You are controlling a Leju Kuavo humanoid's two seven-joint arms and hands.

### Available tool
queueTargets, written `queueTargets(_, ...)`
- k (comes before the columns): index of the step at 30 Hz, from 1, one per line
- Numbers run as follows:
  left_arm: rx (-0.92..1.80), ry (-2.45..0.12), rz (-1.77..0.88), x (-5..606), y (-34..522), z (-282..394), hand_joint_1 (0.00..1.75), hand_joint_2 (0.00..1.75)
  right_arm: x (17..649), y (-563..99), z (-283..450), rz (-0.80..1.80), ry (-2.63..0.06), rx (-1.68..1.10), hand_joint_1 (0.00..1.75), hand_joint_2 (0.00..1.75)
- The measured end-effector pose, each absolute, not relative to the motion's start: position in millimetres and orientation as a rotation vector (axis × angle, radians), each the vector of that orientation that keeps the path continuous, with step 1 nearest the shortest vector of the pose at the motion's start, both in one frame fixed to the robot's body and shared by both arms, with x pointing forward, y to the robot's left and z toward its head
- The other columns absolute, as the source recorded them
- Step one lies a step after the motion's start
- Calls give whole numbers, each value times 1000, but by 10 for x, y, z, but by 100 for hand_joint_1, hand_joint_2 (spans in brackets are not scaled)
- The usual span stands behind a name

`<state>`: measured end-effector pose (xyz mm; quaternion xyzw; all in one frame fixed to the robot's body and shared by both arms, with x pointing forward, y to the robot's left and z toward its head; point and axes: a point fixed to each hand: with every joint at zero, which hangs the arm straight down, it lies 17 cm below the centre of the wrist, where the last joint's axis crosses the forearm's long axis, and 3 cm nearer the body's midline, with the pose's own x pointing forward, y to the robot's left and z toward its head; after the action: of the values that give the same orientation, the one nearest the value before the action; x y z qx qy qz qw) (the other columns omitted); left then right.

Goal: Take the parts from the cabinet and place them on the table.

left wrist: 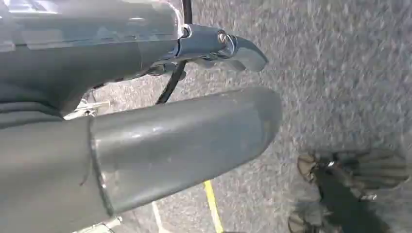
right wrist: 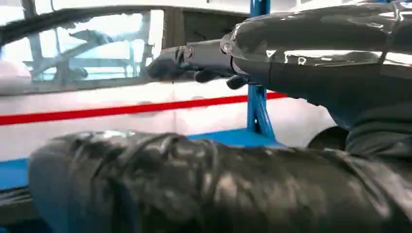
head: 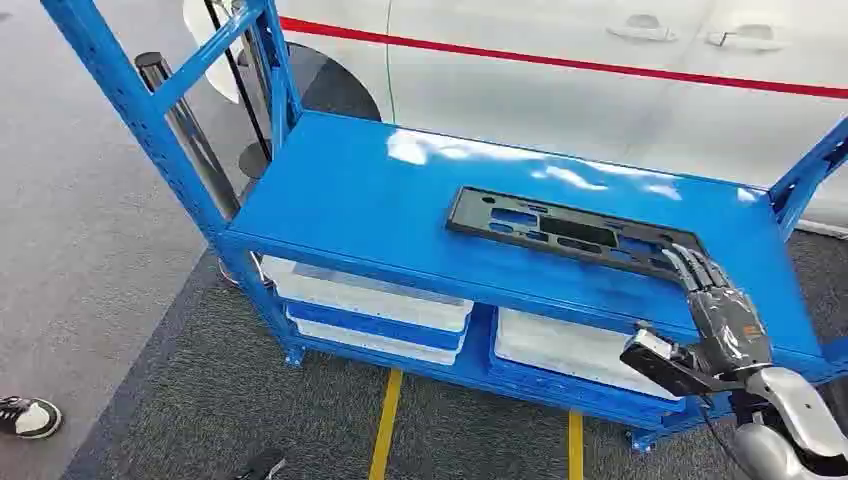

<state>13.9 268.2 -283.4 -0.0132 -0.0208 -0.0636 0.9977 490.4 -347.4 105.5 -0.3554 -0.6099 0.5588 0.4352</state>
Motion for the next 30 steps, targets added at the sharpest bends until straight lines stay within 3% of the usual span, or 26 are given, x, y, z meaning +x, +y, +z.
queueTargets(17,-32,-43,-139,164,2647,-2831,0,0,4810,-3015,910,1456,-1536,-788,0,0)
queueTargets(18,-32,-38,-140,137,2647,-2832,0,0,4798,-2955,886,1465,-1537,-775,0,175)
queueTargets(30,-28,-40,-138,150,2654,-2833,0,0,4641,-2360,625,1597,-1513,-646,0,175)
